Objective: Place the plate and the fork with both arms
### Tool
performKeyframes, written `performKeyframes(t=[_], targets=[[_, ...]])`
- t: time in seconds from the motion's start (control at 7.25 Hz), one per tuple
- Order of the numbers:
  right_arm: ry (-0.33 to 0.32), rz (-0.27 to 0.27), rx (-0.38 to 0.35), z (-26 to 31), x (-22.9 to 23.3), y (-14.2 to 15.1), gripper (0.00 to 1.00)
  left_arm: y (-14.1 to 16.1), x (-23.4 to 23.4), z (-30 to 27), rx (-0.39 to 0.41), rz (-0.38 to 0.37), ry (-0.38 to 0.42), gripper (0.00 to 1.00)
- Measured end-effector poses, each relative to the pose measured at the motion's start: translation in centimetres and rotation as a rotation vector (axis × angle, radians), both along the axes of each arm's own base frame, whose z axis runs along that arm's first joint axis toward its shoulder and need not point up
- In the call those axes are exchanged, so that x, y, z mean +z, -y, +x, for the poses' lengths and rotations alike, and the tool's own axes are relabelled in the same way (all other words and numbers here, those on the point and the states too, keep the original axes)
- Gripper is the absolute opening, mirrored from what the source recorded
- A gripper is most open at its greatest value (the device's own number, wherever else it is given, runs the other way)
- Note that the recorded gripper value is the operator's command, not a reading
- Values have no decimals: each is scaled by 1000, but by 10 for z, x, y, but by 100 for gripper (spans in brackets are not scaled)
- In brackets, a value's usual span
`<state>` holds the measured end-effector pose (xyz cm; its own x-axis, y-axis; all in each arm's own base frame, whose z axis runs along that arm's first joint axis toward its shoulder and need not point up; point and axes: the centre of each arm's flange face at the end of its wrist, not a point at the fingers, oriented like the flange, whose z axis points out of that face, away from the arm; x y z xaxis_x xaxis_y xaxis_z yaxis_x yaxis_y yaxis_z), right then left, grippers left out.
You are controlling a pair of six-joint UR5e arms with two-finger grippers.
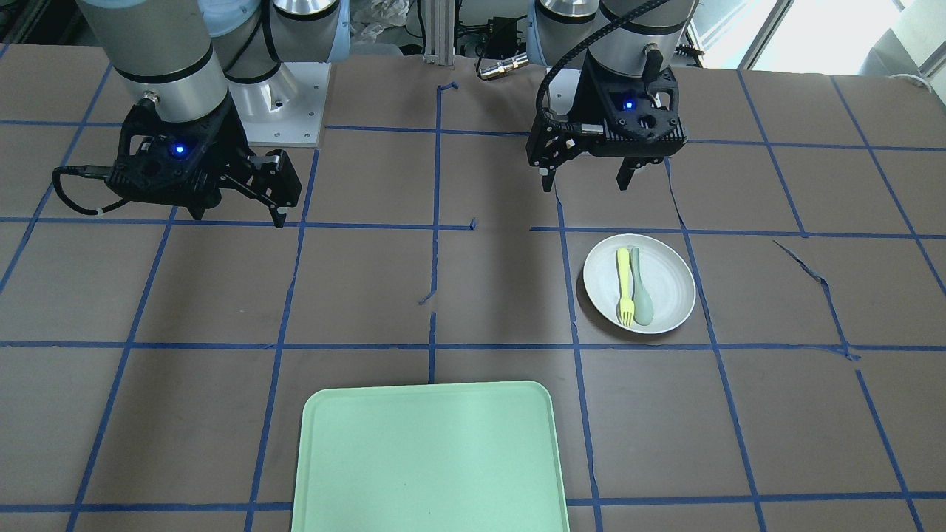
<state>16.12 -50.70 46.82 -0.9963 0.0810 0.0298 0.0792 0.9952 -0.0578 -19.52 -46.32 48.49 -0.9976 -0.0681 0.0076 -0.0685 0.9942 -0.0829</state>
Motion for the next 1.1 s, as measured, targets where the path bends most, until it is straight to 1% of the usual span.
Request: performKeyframes(t=[0.83, 0.97, 1.1], targets=[[2, -1, -13, 0, 5, -2, 100, 0, -3, 1, -3, 8, 8, 100], [4, 1, -25, 0, 4, -3, 100, 3, -12, 8, -11, 23, 29, 100], [5, 3, -33, 0, 3, -2, 100, 8, -33, 33, -22, 63, 57, 100]])
